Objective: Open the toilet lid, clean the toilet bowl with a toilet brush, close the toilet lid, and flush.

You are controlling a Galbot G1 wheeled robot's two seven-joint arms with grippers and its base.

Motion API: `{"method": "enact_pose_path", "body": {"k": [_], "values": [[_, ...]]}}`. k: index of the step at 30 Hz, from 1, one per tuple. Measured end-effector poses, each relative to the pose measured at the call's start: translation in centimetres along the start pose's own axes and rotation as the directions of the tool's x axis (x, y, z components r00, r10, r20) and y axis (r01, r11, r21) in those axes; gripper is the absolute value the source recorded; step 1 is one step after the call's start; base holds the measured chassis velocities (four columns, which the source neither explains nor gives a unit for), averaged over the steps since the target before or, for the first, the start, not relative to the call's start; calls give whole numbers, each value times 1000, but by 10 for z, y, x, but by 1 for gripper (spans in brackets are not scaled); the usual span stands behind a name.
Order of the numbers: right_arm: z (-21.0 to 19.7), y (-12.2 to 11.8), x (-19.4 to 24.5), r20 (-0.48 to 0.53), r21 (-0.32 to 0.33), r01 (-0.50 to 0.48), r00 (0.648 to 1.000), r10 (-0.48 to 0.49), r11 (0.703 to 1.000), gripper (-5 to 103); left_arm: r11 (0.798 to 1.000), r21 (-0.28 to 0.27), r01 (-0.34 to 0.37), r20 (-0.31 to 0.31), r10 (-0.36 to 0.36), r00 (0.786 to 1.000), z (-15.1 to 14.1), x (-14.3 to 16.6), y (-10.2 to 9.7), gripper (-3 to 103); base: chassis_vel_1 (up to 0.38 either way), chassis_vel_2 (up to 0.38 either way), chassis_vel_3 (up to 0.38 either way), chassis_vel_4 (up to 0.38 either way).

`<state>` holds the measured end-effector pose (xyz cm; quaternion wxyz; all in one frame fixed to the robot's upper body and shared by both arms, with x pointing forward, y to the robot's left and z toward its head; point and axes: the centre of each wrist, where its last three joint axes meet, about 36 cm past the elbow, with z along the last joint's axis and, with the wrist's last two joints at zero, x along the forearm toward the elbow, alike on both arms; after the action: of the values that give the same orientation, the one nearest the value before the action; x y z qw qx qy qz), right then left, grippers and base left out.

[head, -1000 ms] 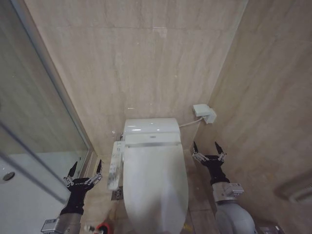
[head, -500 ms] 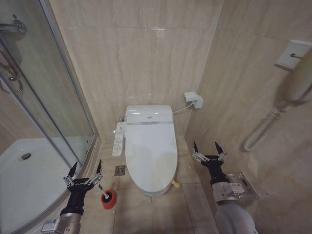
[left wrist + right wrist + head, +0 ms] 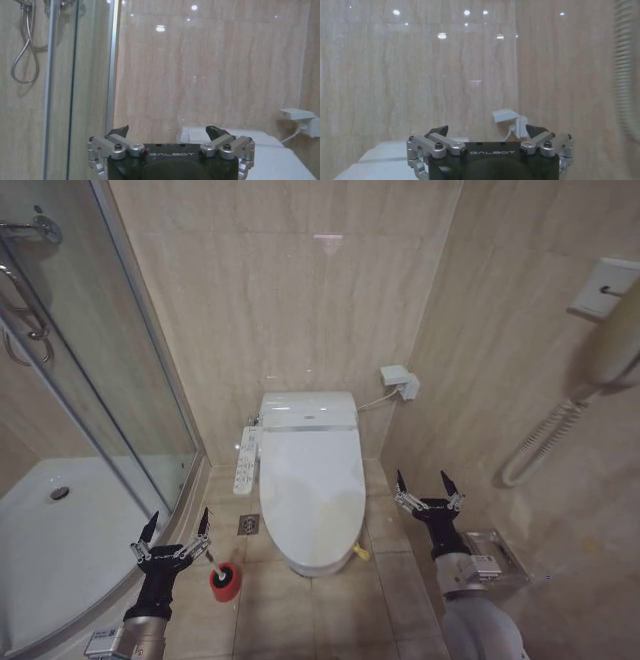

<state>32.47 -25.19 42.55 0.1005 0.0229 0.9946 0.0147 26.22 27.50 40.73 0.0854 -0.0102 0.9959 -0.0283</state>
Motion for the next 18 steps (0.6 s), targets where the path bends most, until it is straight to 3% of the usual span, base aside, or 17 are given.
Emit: {"method": "enact_pose_path", "body": {"k": [11, 18], "values": [[0, 0, 0, 0, 0, 0, 1000, 0, 1000, 100, 1000, 0, 0, -1, 0, 1000, 0, 0, 0, 100, 230, -226, -223, 225], [0, 0, 0, 0, 0, 0, 1000, 0, 1000, 100, 1000, 0, 0, 0, 0, 1000, 0, 0, 0, 100, 68, -71, -75, 66]]}}
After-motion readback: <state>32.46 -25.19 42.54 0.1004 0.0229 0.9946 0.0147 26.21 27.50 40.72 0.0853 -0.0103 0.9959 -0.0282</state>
